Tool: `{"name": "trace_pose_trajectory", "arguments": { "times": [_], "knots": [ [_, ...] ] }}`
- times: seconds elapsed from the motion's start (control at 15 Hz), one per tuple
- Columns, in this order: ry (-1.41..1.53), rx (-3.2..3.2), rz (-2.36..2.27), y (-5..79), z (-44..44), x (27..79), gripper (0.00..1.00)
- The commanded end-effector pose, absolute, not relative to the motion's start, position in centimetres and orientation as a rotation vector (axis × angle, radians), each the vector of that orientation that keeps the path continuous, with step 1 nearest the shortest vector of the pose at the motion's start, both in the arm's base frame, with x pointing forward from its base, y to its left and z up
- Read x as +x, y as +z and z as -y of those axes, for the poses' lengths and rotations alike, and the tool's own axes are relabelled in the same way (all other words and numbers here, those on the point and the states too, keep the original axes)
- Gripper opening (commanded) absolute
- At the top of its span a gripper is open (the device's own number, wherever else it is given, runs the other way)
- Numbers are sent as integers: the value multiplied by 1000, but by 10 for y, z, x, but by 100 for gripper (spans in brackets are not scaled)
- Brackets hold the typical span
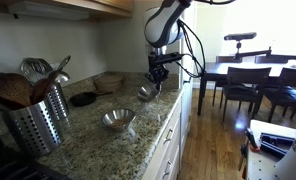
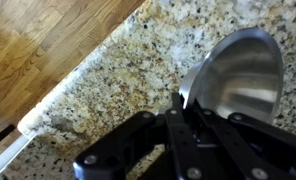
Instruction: Pour the contents in the bowl on the right into the bowl on the left
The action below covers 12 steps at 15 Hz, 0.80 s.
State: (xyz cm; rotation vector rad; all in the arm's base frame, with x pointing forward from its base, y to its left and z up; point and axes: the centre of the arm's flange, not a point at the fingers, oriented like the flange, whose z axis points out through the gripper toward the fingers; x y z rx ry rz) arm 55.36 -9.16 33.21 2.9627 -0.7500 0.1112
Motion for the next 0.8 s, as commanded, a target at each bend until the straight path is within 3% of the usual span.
{"name": "trace_pose_trajectory", "arguments": {
  "times": [0.0, 0.73],
  "knots": [
    [103, 3047, 738, 317, 104, 554, 9],
    [34, 3209, 697, 285, 120, 555, 8]
  ]
}}
